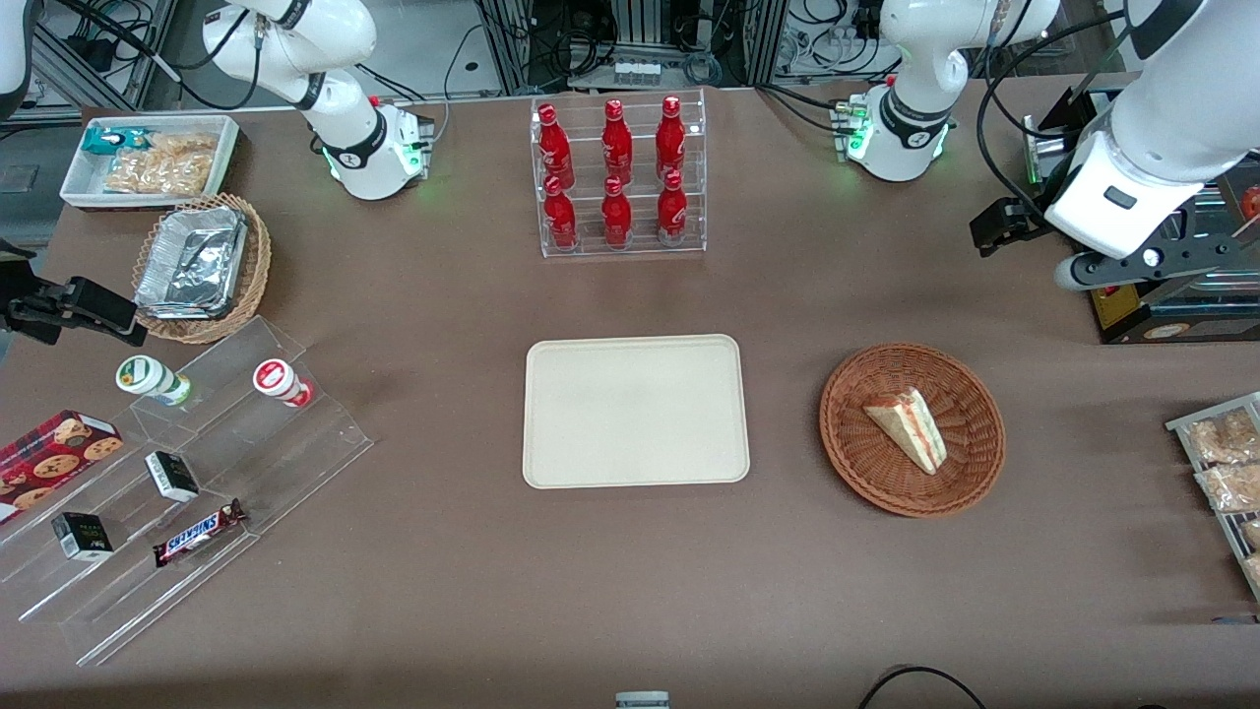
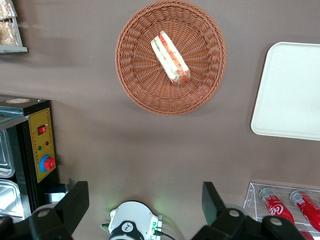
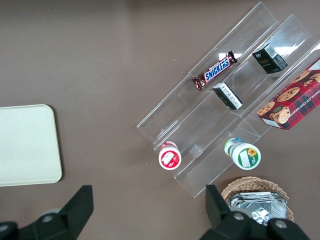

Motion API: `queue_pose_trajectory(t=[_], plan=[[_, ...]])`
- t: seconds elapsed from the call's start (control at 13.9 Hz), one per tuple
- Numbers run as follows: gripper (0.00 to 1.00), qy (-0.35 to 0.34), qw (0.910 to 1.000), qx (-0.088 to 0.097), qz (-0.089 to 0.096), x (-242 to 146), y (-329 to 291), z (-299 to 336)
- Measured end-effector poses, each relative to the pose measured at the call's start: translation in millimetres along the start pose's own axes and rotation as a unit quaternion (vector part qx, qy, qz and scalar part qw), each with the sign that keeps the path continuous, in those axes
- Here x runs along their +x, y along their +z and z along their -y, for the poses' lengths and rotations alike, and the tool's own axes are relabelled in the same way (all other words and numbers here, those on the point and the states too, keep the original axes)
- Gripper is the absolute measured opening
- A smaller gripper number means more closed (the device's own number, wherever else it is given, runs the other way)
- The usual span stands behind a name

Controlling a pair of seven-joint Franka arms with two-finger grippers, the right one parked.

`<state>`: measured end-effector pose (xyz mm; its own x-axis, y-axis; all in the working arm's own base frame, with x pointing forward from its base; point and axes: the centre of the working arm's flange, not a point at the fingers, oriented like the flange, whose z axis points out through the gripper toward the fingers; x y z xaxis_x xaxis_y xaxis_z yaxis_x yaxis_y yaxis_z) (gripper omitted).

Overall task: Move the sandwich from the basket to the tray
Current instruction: 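Move the left gripper over the sandwich in the wicker basket, then lower the left gripper and close it on the wrapped sandwich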

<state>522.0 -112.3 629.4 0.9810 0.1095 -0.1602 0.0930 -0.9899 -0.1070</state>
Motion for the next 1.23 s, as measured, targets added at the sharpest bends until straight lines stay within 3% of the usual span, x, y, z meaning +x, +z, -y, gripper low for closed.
queue_pose_trajectory(t=[0.36, 0.5, 0.79, 0.86, 1.01, 1.23], plan=[[1.00, 0.000, 1.0000, 0.000, 0.001, 0.5, 0.8, -0.1], [1.00, 0.000, 0.9999, 0.001, 0.012, 7.0, 10.4, -0.7], [1.00, -0.026, 0.9962, 0.008, 0.083, 61.0, 90.1, -6.0], [1.00, -0.044, 0.9950, 0.006, 0.090, 80.9, 117.0, -9.2], [1.00, -0.087, 0.9927, -0.003, 0.084, 114.1, 169.5, -19.3], [1.00, -0.159, 0.9852, -0.014, 0.061, 130.7, 224.4, -31.4]])
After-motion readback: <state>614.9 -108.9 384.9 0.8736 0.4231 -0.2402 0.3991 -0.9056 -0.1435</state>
